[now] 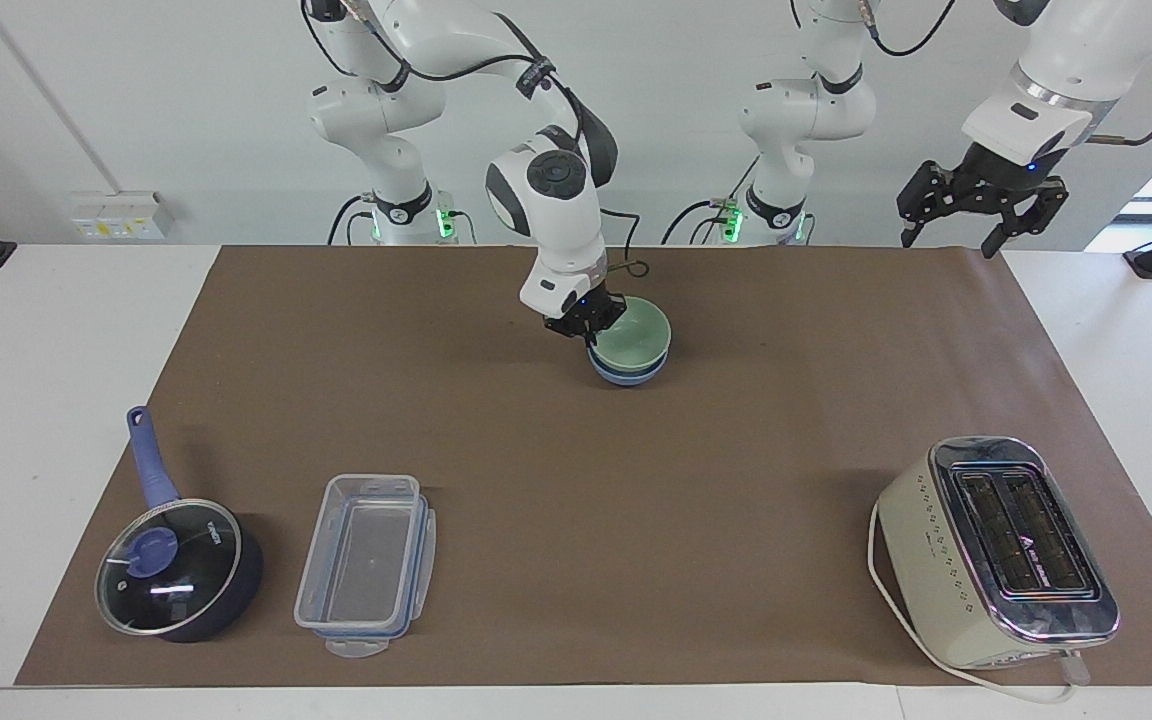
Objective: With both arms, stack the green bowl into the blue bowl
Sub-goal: 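Hold the green bowl seated inside the blue bowl with the right gripper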
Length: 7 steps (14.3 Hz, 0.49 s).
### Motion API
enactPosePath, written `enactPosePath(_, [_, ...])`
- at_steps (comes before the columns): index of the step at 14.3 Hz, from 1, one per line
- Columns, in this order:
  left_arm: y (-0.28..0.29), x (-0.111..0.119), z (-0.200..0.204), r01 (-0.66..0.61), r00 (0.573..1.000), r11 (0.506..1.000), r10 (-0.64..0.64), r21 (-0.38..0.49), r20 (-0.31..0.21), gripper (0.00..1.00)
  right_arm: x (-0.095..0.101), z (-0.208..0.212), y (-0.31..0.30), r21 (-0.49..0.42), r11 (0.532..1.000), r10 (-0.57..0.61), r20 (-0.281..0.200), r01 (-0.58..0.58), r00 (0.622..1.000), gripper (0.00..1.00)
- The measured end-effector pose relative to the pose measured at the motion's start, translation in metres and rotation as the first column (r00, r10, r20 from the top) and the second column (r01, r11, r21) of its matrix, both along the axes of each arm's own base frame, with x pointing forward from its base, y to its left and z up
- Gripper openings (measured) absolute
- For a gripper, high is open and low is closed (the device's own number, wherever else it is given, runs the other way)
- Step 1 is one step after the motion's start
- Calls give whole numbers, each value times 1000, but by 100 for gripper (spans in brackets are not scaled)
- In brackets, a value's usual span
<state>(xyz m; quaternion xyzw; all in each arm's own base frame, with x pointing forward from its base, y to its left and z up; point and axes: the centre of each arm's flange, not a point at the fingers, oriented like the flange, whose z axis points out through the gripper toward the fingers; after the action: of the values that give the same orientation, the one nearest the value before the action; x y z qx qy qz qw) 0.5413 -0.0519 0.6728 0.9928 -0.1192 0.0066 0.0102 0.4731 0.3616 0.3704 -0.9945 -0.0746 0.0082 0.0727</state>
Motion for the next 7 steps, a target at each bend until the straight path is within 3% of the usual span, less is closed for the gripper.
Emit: enactPosePath(7, [-2, 12, -19, 26, 999, 1000, -25, -5, 30, 100, -4, -6, 4, 2, 1000, 8, 5, -8, 1000, 4])
